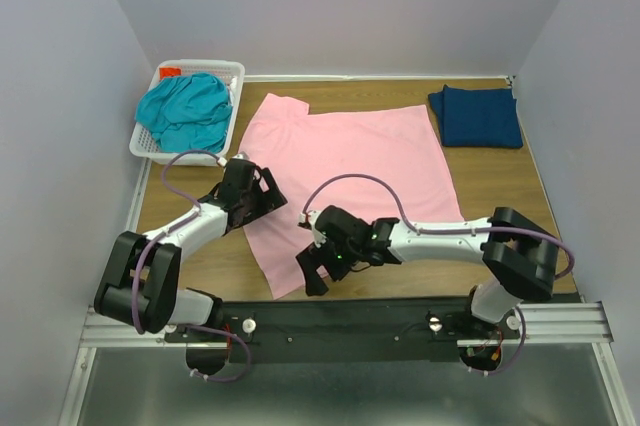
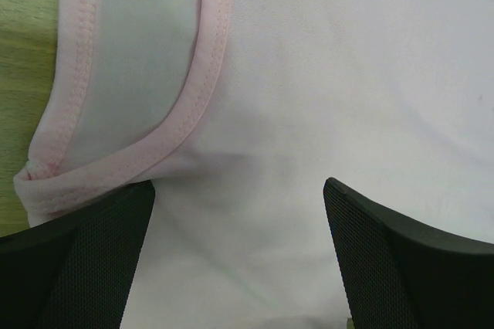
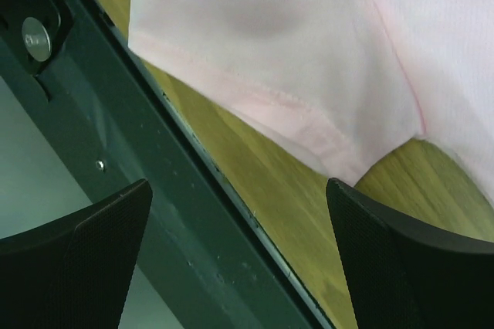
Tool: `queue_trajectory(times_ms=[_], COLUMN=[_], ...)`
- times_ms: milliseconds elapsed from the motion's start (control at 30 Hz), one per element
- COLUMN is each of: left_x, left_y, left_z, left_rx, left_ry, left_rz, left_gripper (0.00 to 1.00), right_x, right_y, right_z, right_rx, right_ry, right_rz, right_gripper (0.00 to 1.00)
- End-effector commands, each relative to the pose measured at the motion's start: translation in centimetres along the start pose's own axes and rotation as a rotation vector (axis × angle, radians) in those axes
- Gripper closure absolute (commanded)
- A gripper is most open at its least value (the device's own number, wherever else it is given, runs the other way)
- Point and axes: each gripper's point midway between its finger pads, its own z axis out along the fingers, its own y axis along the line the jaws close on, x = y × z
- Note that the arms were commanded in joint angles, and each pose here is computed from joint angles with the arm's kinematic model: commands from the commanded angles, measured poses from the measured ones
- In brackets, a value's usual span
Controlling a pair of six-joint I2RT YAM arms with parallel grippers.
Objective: Fold and stack the t-shirts
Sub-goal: Flatten the tshirt out
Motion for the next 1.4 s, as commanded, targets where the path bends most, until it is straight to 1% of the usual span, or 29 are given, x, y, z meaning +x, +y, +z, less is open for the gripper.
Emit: queue_trajectory(times_ms=[0, 33, 100, 133, 167, 200, 233, 267, 333, 367, 400, 467, 500, 533, 567, 600, 633, 667, 700, 733, 767, 800, 867, 900, 933, 1033, 1133, 1200, 1367], left_x=[2.1, 1.7, 1.1, 0.2, -0.3, -0.7, -2.2, -2.8, -4.7, -5.5, -6.1, -8.0, -9.8, -10.4, -10.3, -10.8, -11.8, -12.3, -14.3, -14.1, -14.6, -15.4, -16.6, -17.3, -18.2, -20.3, -19.6, -19.6, -19.2], left_y=[2.4, 2.0, 1.7, 1.0, 0.6, 0.1, -0.4, -0.8, -2.4, -2.8, -3.3, -4.8, -6.2, -6.6, -6.3, -6.6, -7.3, -7.4, -8.6, -7.8, -7.8, -7.7, -8.0, -7.9, -8.1, -8.3, -7.8, -7.8, -6.5], left_z=[0.0, -0.5, -1.5, -2.5, -3.1, -3.8, -5.1, -5.7, -6.8, -7.1, -7.2, -6.7, -7.0, -6.4, -4.2, -3.4, -1.6, -0.5, -0.2, 2.4, 3.5, 4.6, 7.6, 8.6, 10.1, 11.5, 14.3, 15.0, 17.5], left_rx=[-0.075, -0.059, -0.059, -0.039, -0.027, -0.013, -0.01, 0.001, 0.046, 0.058, 0.066, 0.072, 0.093, 0.085, 0.05, 0.043, 0.026, 0.012, 0.016, -0.031, -0.046, -0.061, -0.072, -0.073, -0.079, -0.104, -0.098, -0.091, -0.118], left_ry=[0.07, 0.054, 0.039, 0.002, -0.014, -0.028, -0.084, -0.107, -0.169, -0.201, -0.216, -0.236, -0.267, -0.267, -0.224, -0.214, -0.195, -0.189, -0.215, -0.182, -0.176, -0.175, -0.137, -0.128, -0.124, -0.132, -0.088, -0.08, -0.037], left_rz=[0.021, 0.022, 0.023, 0.025, 0.029, 0.031, 0.034, 0.035, 0.043, 0.054, 0.058, 0.072, 0.095, 0.104, 0.123, 0.138, 0.169, 0.181, 0.194, 0.209, 0.214, 0.22, 0.235, 0.234, 0.243, 0.246, 0.257, 0.257, 0.254], left_gripper=[0.02, 0.02, 0.02, 0.02, 0.02, 0.02, 0.02, 0.02, 0.02, 0.02, 0.02, 0.02, 0.02, 0.02, 0.02, 0.02, 0.02, 0.02, 0.02, 0.02, 0.02, 0.02, 0.02, 0.02, 0.02, 0.02, 0.02, 0.02, 0.02], right_x=[0.4, -0.2, -3.0, -4.1, -5.7, -6.7, -7.7, -8.9, -10.5, -11.1, -11.8, -12.9, -13.0, -13.4, -14.0, -14.0, -15.0, -14.4, -14.5, -14.6, -14.9, -15.3, -16.0, -16.7, -17.1, -17.5, -17.5, -16.9, -16.4], right_y=[0.2, 0.2, -0.1, -0.4, -2.3, -3.1, -3.7, -6.3, -8.5, -9.9, -12.7, -15.9, -18.6, -19.9, -21.6, -24.4, -25.7, -28.8, -30.1, -31.6, -32.6, -34.9, -37.1, -39.3, -40.1, -43.0, -45.2, -46.5, -48.7], right_z=[-1.1, -1.7, -3.9, -4.9, -6.3, -7.6, -9.2, -11.0, -13.7, -14.7, -16.3, -18.2, -19.5, -20.1, -20.2, -21.6, -22.4, -21.8, -21.8, -21.7, -21.6, -21.3, -21.7, -21.3, -21.1, -19.9, -19.1, -18.8, -17.2], right_rx=[0.014, 0.028, 0.091, 0.126, 0.228, 0.262, 0.286, 0.355, 0.399, 0.428, 0.48, 0.561, 0.616, 0.638, 0.661, 0.704, 0.709, 0.735, 0.753, 0.773, 0.783, 0.805, 0.839, 0.858, 0.851, 0.87, 0.92, 0.961, 0.936], right_ry=[-0.011, -0.041, -0.172, -0.221, -0.289, -0.332, -0.388, -0.448, -0.531, -0.558, -0.596, -0.637, -0.652, -0.657, -0.65, -0.666, -0.688, -0.651, -0.643, -0.634, -0.629, -0.613, -0.617, -0.613, -0.604, -0.574, -0.548, -0.528, -0.508], right_rz=[0.017, 0.017, 0.044, 0.056, 0.092, 0.123, 0.153, 0.21, 0.267, 0.299, 0.36, 0.411, 0.451, 0.468, 0.494, 0.556, 0.588, 0.647, 0.666, 0.683, 0.691, 0.709, 0.719, 0.737, 0.724, 0.717, 0.698, 0.704, 0.728], right_gripper=[0.0, 0.0, 0.0, 0.0, 0.0, 0.0, 0.0, 0.0, 0.0, 0.0, 0.0, 0.0, 0.0, 0.0, 0.0, 0.0, 0.0, 0.0, 0.0, 0.0, 0.0, 0.0, 0.0, 0.0, 0.0, 0.0, 0.0, 0.0, 0.0])
